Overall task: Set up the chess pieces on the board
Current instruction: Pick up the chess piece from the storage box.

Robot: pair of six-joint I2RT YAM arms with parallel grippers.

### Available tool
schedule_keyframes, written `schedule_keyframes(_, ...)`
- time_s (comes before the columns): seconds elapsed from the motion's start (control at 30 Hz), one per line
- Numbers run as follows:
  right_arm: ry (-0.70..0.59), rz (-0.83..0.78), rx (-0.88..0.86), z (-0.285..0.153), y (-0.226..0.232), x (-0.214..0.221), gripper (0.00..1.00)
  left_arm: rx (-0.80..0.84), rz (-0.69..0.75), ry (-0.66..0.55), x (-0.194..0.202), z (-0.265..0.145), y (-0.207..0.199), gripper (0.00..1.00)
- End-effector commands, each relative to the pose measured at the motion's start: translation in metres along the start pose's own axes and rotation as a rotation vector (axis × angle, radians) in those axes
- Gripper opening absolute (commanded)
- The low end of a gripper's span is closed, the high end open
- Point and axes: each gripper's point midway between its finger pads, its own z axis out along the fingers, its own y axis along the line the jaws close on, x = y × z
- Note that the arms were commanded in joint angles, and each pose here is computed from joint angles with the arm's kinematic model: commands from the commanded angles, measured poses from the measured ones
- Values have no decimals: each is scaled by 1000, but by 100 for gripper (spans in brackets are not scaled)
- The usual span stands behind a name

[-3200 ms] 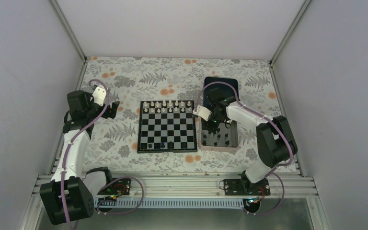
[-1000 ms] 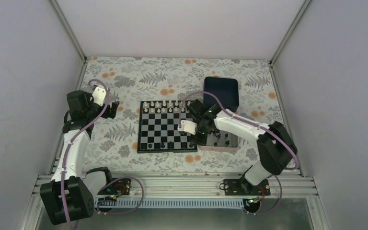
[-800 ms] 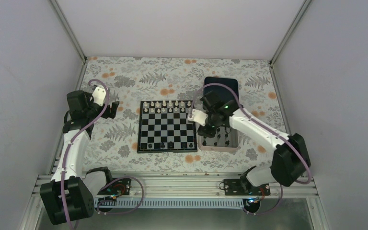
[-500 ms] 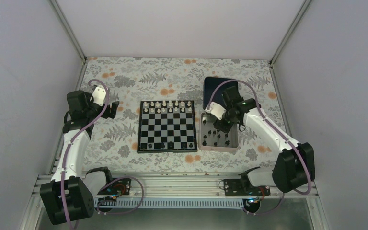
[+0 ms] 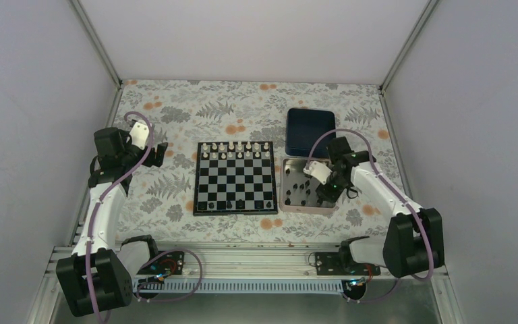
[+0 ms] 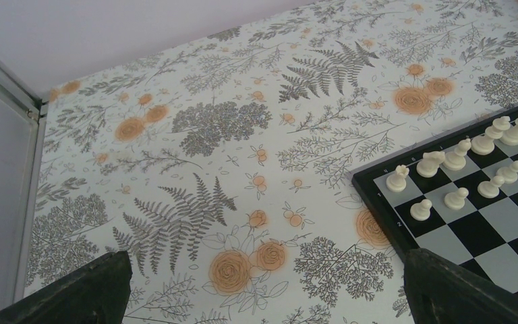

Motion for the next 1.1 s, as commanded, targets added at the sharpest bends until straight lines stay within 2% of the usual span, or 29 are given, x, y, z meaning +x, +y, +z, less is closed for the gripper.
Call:
schedule_keyframes(0.0,33,-1,-7,7,3,18,40,-5,-1,-34,-8,-3,1,100)
schedule_keyframes(0.57,18,-10,-55,26,10,19,37,-9,-1,-29,-7,-4,1,100)
schedule_keyframes(0.83,22,-8,-62,32,11,20,29,-1,-2,-28,-7,-2,1,100)
schedule_keyframes(1.07,25,-7,-65,34,10,20,17,2,-2,-27,-6,-2,1,100)
